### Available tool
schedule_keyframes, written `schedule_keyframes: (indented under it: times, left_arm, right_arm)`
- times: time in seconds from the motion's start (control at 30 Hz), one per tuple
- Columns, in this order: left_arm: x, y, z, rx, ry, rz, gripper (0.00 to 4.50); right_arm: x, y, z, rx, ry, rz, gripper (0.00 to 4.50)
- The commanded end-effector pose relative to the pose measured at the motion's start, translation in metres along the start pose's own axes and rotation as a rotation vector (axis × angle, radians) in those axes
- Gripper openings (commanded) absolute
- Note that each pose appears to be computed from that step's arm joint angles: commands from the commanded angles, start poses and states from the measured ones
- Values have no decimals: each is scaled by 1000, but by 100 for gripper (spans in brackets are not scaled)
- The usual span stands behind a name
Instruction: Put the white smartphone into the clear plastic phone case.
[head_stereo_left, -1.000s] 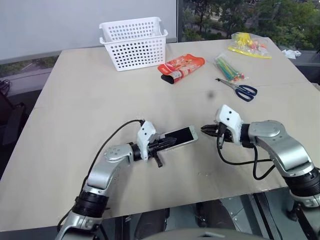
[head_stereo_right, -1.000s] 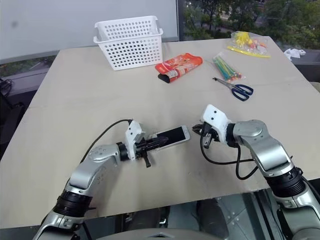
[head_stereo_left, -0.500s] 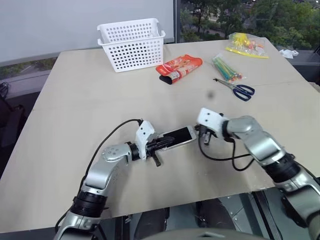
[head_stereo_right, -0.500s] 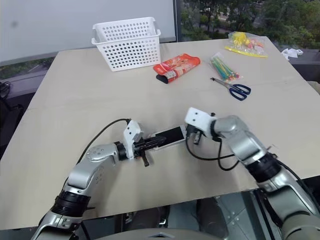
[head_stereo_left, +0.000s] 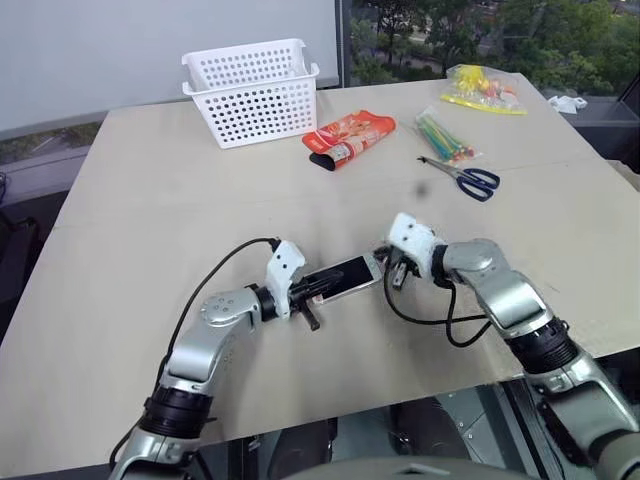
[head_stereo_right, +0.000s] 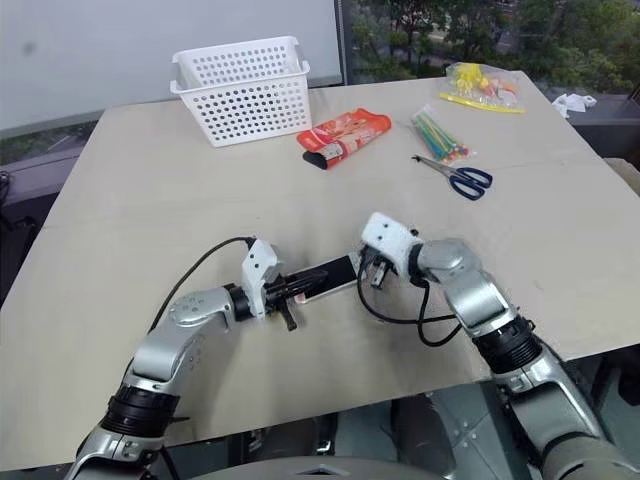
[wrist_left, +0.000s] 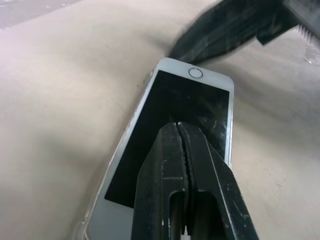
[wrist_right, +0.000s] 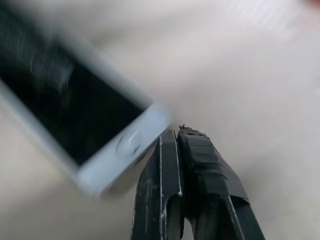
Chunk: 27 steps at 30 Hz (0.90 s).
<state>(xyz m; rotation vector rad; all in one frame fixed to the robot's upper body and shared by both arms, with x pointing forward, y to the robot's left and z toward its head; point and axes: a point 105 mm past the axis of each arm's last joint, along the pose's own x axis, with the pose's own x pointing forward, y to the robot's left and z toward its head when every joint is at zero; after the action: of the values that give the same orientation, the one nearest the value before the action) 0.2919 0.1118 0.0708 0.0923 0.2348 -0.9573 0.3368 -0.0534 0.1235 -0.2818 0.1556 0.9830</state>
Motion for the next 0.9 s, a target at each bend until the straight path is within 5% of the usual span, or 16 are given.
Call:
schedule_keyframes:
  times: [0.03,0.2,0.37,0.57,0.9]
  left_arm:
    - [-3,-6,-38,-69,136,0,0]
    - [-3,-6,-38,-64,146,-9,0]
    - [-5,-6,-37,-62,151,-11,0]
    - [-7,-7,-37,-64,151,-7,0]
    - [-8,-10,-39,-68,156,-5,0]
  right_arm:
    - [-13,13,7,84,-208,65,6]
    - [-2,38,-32,145,-209,143,6]
    - [9,27,-80,216,-80,70,6]
    - [10,21,-106,316,-11,34,6]
    - [-22,49,-196,299,456,104,6]
